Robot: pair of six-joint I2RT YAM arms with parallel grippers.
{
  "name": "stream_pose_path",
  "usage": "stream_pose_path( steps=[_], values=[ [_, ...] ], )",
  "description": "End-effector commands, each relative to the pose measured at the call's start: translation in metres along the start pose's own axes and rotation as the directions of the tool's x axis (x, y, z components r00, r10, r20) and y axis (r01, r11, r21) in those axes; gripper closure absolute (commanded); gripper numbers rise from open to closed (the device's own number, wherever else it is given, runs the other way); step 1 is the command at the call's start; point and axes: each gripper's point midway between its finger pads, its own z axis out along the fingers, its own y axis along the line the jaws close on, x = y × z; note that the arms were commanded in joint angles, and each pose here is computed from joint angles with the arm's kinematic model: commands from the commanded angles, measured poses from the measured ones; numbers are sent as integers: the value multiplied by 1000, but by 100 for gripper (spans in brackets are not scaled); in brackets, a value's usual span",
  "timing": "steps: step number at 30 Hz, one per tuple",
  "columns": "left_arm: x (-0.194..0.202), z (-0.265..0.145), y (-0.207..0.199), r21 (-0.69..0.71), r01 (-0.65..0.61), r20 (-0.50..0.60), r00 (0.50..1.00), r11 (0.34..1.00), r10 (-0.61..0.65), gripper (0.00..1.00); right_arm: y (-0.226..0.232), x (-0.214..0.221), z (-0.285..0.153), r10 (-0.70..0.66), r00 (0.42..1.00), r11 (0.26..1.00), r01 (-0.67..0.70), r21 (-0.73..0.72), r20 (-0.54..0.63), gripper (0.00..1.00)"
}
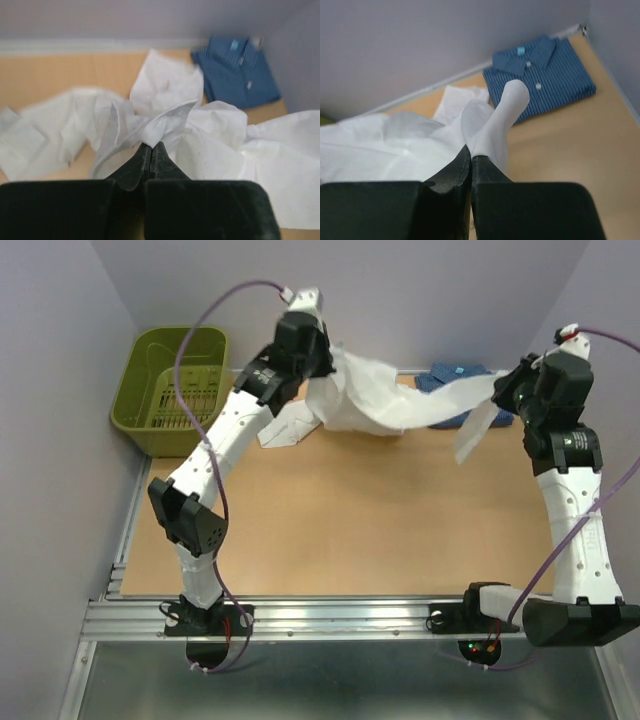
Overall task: Fold and stack the long sleeve shirts
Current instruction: Flatten the shirt out
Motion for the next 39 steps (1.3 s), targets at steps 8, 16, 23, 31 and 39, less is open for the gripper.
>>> stream_pose_path(
  steps=[8, 16, 23, 31, 39],
  values=[
    [-191, -208, -14, 19, -151, 557, 823, 988, 115, 100, 42, -195, -70, -113, 862, 991, 133, -6, 495, 99],
    [-206, -308, -61, 278, -286, 655, 754, 917, 37, 100, 34, -247, -152, -110, 730, 993, 106, 46, 675, 99],
    [-153, -373, -102, 530, -381, 590, 808, 758, -6, 100, 28, -274, -223, -148, 613, 988, 129, 87, 776, 99],
    [-68, -340, -100, 656, -274, 337, 940, 703, 52, 100, 51, -273, -215, -176, 608, 969, 244, 28, 774, 99],
    [-1, -174, 27, 215, 6, 100, 995, 977, -28, 100, 103, -181, -53, -175, 855, 898, 342, -278, 488, 99]
  ],
)
